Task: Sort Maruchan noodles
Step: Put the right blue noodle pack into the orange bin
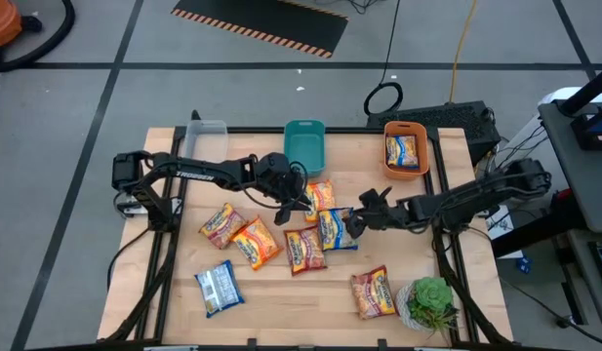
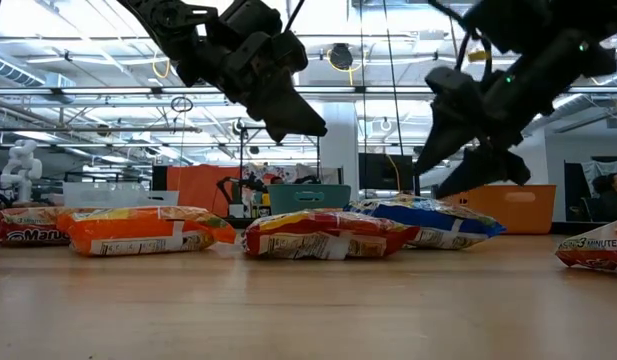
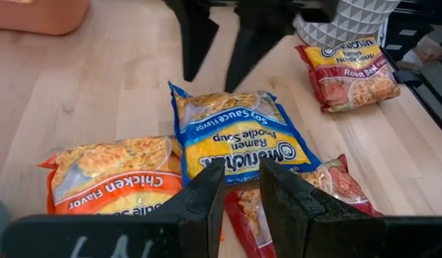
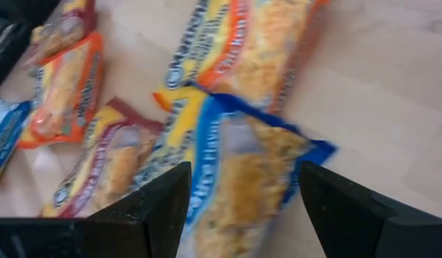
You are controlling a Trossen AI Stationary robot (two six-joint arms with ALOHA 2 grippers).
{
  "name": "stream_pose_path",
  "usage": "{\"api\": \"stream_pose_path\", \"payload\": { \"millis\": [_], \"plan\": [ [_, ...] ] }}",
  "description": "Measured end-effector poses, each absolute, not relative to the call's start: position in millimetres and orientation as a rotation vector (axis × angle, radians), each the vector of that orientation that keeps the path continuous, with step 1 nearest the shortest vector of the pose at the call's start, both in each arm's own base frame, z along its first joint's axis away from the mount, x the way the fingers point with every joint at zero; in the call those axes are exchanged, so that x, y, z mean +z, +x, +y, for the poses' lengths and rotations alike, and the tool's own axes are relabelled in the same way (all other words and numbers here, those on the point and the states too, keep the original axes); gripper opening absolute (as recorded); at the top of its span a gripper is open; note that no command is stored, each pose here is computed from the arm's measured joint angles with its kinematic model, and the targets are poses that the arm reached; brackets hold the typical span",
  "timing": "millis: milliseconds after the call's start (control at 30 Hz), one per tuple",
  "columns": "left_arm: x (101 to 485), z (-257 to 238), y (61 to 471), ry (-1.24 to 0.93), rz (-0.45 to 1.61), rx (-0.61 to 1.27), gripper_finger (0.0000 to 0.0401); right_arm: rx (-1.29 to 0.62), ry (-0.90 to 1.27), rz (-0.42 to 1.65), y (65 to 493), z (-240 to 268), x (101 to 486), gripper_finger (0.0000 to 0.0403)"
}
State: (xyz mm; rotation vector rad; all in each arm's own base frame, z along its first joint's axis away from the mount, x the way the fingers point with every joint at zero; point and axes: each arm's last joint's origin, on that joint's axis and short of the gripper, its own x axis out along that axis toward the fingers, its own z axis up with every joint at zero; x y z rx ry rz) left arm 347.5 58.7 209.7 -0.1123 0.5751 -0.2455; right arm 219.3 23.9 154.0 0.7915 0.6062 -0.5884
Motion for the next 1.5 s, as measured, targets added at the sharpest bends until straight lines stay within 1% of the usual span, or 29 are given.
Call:
{"api": "stream_pose_path", "payload": {
  "millis": [200, 300, 567, 833, 1133, 1333, 1500],
  "plan": [
    [208.8, 58.5, 346.8, -0.095, 0.584, -0.252, 0.0093, -0.663, 0.8, 0.624, 209.1, 12.6, 140.4, 0.0251],
    [208.8, 58.5, 346.8, -0.092, 0.584, -0.253, 0.0093, -0.693, 0.801, 0.593, 204.5, 8.1, 132.2, 0.0251],
    [207.5, 58.2, 345.9, -0.103, 0.601, -0.253, 0.0093, -0.511, 0.819, 0.377, 193.6, 0.4, 119.9, 0.0251],
    [204.8, 57.8, 343.8, -0.111, 0.635, -0.254, 0.0093, -0.54, 0.887, 0.414, 173.2, -5.9, 100.6, 0.0251],
    [206.7, 57.9, 345.2, -0.107, 0.613, -0.253, 0.0093, -0.502, 0.897, 0.417, 175.3, -4.7, 100.1, 0.0251],
    [207.6, 55.6, 345.9, -0.104, 0.606, -0.259, 0.0092, -0.494, 0.902, 0.437, 180.1, -4.1, 90.4, 0.0251],
    [208.8, 51.3, 347.4, -0.095, 0.592, -0.271, 0.0092, -0.384, 0.906, 0.385, 190.5, -2.2, 87.7, 0.0251]
  ]
}}
